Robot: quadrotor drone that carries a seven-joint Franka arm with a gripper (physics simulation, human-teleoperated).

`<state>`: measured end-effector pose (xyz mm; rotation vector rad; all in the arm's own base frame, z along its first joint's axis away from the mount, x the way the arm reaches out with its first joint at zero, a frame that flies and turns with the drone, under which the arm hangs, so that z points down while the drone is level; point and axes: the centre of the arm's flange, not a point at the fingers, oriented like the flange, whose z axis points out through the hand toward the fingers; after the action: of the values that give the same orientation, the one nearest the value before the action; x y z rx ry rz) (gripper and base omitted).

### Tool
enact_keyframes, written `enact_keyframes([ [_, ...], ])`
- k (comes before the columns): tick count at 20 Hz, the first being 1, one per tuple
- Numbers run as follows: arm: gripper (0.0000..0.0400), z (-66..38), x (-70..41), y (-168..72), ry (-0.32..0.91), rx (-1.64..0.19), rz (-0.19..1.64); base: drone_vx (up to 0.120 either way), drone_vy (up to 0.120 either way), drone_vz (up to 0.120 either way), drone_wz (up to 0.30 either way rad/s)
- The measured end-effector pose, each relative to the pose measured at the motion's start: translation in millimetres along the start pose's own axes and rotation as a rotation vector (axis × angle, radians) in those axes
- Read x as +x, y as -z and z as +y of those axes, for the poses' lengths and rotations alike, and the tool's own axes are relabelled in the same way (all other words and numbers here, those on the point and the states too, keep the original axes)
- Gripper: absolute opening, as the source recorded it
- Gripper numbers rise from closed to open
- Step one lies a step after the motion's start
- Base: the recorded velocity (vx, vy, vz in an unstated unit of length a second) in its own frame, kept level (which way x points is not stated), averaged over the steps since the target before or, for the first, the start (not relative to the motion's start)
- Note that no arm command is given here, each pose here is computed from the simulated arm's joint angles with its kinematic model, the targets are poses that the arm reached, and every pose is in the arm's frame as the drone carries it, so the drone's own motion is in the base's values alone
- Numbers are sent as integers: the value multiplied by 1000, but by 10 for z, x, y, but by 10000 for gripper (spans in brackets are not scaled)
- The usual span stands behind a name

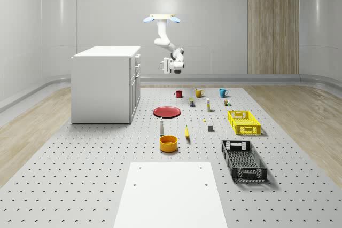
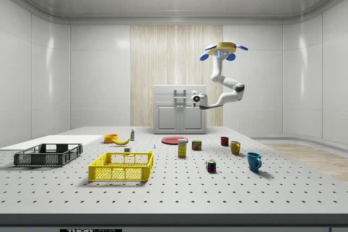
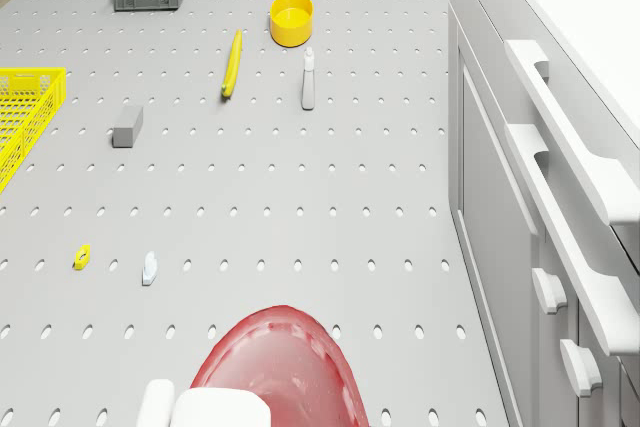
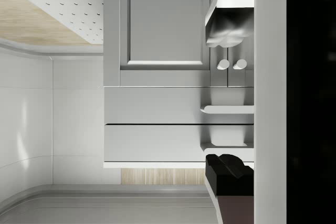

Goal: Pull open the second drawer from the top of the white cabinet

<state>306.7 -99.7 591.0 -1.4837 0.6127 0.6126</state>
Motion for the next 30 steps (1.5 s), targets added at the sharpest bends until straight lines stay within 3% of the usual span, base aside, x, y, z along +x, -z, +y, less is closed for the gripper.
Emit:
enact_keyframes([
  [5, 300, 0, 0, 0, 0, 0, 0, 120, -120, 0, 0],
  [12, 300, 0, 0, 0, 0, 0, 0, 114, -6, 0, 0],
  [23, 300, 0, 0, 0, 0, 0, 0, 0, -116, 0, 0],
  [30, 300, 0, 0, 0, 0, 0, 0, 91, -11, 0, 0],
])
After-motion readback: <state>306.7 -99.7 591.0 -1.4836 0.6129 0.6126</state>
